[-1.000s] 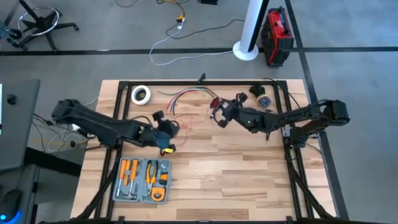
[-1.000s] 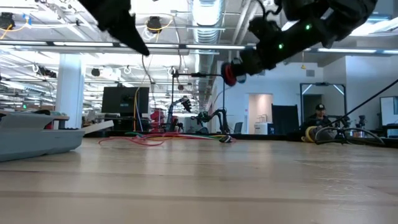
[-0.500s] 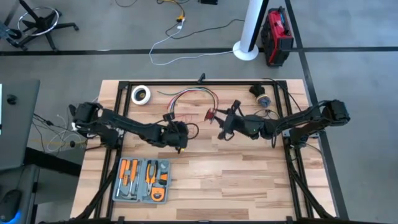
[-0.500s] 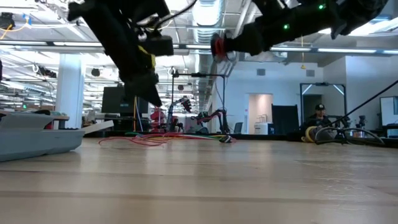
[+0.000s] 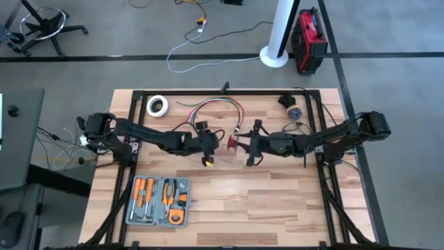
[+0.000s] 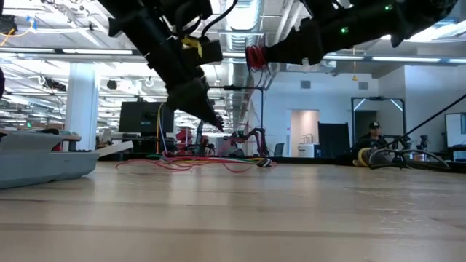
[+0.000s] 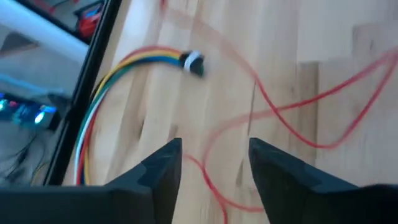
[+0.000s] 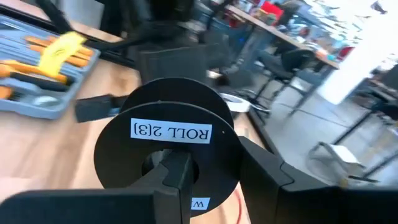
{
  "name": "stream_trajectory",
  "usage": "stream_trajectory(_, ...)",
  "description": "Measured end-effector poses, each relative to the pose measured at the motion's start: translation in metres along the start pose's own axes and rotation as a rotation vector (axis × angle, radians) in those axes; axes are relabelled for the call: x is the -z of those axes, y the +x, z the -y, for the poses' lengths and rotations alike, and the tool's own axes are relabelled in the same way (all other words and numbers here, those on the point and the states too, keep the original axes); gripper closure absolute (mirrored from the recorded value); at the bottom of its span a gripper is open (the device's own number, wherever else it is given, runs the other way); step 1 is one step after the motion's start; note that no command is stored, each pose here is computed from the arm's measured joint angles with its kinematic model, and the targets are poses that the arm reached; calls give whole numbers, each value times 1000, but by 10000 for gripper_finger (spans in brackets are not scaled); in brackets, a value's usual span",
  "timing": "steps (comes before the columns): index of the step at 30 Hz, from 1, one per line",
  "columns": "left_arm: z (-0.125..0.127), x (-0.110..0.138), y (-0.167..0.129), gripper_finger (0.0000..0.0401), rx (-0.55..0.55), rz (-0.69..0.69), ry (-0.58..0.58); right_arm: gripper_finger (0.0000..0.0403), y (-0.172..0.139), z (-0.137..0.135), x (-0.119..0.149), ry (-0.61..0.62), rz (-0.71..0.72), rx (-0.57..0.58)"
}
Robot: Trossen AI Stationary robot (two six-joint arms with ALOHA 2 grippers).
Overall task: Coil cords
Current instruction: Uncoil the red wire from the black spool
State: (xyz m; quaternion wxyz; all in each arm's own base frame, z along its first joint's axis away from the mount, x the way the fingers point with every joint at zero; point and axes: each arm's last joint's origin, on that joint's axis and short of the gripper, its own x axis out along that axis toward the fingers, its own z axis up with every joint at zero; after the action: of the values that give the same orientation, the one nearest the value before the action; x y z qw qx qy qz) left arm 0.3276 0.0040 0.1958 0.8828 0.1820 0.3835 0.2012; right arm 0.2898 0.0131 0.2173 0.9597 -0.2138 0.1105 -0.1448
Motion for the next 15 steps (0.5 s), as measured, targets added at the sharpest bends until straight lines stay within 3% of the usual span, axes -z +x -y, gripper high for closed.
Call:
stream_trajectory(8, -14, -3, 9, 204, 141, 68, 1, 295, -2, -6, 0, 30, 5, -69)
stream_trajectory(15, -32, 2, 19, 203, 123, 56, 14, 295, -4, -12, 0, 54, -7, -94)
